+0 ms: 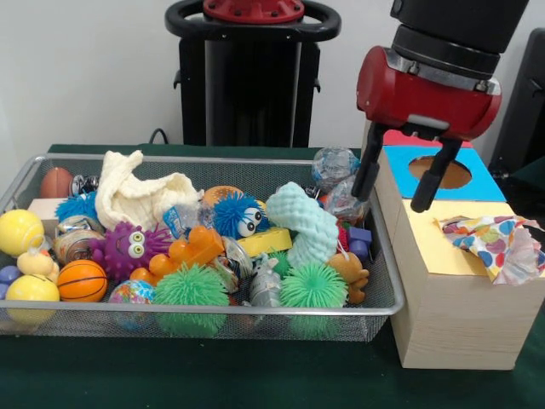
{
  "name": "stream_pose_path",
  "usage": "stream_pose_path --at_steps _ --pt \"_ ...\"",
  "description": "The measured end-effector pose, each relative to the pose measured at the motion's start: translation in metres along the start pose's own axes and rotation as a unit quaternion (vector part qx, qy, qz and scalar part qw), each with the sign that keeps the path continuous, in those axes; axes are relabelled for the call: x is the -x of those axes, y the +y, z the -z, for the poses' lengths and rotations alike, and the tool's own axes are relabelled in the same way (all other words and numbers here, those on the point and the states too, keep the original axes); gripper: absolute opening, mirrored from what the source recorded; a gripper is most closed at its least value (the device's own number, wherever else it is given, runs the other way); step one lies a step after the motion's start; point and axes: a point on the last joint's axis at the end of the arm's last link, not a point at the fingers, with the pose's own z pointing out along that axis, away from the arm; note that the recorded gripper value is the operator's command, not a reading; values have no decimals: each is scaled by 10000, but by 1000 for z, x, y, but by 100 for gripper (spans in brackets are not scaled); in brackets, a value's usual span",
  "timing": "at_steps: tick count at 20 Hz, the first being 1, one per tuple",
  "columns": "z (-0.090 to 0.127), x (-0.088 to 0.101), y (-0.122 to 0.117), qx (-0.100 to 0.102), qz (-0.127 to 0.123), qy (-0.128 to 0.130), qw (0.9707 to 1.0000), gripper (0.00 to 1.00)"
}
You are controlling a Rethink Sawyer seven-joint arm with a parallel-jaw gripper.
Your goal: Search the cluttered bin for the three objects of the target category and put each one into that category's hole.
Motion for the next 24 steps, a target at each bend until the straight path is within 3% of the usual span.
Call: stream_pose_path --at_steps 24 --pt "9 -6 -5 -156 -7 18 9999 100"
